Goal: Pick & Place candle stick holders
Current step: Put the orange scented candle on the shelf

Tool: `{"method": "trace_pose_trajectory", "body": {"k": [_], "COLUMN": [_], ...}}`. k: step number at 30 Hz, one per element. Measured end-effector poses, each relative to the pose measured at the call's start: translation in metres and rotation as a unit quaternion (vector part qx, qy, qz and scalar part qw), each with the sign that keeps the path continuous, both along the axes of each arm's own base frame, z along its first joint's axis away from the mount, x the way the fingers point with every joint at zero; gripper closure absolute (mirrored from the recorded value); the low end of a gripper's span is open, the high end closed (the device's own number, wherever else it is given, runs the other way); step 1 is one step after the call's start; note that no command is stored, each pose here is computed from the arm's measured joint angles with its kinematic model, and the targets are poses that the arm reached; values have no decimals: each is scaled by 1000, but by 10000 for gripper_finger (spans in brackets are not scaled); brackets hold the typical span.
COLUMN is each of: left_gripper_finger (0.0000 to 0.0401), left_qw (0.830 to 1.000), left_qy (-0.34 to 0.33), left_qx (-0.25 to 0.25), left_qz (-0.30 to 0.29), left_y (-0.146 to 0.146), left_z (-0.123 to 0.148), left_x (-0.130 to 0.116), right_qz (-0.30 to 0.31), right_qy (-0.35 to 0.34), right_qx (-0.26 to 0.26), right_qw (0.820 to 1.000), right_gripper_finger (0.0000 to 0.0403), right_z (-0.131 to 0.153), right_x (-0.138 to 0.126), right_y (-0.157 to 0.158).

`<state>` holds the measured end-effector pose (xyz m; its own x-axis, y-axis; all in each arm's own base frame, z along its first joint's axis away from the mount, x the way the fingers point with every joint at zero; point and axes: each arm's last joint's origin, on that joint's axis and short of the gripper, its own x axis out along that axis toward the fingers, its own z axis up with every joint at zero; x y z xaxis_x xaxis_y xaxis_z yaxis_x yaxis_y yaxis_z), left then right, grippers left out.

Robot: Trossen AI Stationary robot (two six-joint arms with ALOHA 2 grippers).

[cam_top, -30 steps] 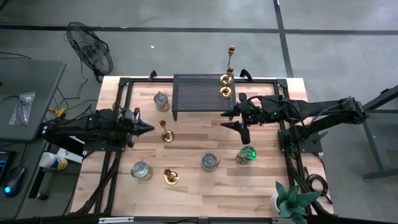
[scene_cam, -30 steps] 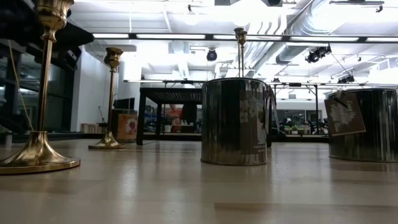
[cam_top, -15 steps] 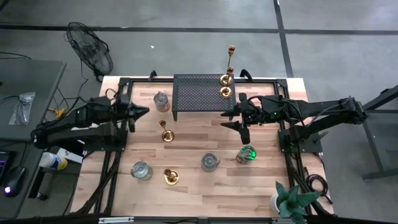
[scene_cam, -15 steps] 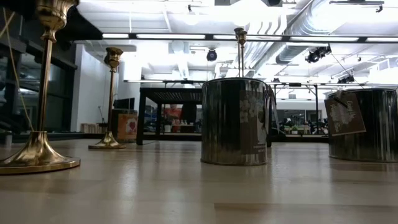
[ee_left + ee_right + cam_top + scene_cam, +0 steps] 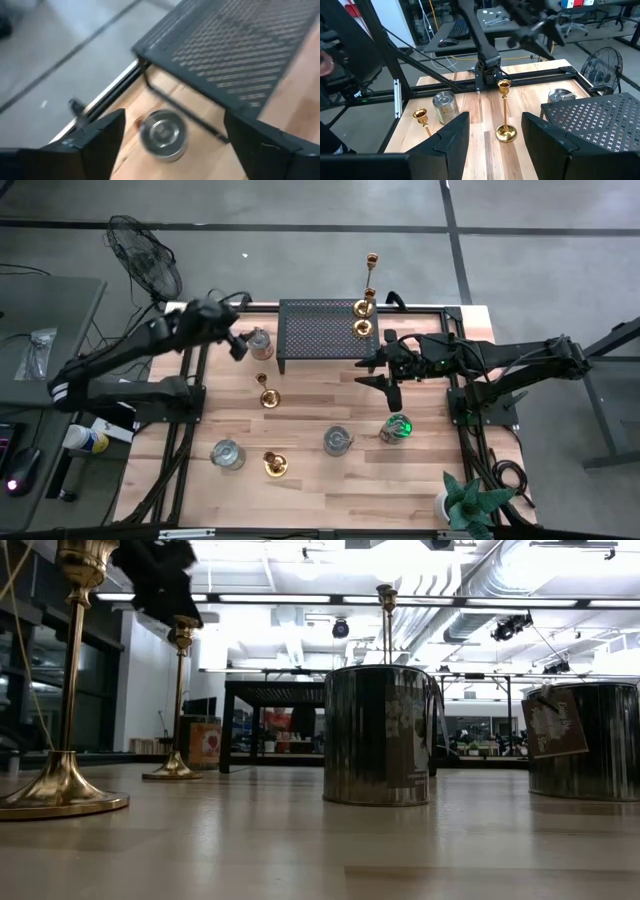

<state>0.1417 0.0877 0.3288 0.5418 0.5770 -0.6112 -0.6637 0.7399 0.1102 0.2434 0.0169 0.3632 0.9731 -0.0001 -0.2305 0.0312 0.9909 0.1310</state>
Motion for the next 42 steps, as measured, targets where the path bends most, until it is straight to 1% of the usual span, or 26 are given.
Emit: {"method": "trace_pose_trajectory", "body": {"k": [4,7,10,13,19,22,26,32,36,39,42], "left_gripper_finger": [33,24,22,22,22,22,22,22,22,22,22], "left_qw": [996,991,987,980,964,960,956,955,949,947,949], "left_qy": [68,113,147,182,235,245,252,243,250,256,250], "left_qx": [-50,-65,-69,-77,-115,-116,-135,-170,-193,-196,-192], "left_qz": [20,18,6,-5,-43,-63,-65,-24,-8,-5,-5], "left_y": [24,39,51,60,72,75,78,84,89,91,92], "left_z": [5,6,4,-3,-22,-28,-36,-46,-54,-59,-59], "left_x": [21,36,48,55,61,66,71,75,76,78,80], "right_qz": [0,0,0,0,0,0,0,0,0,0,0], "right_qy": [0,0,0,0,0,0,0,0,0,0,0], "right_qx": [0,0,0,0,0,0,0,0,0,0,0], "right_qw": [1000,1000,1000,1000,1000,1000,1000,1000,1000,1000,1000], "right_gripper_finger": [229,229,229,229,229,229,229,229,229,229,229], "right_z": [0,0,0,0,0,0,0,0,0,0,0], "right_x": [0,0,0,0,0,0,0,0,0,0,0], "right_y": [0,0,0,0,0,0,0,0,0,0,0]}}
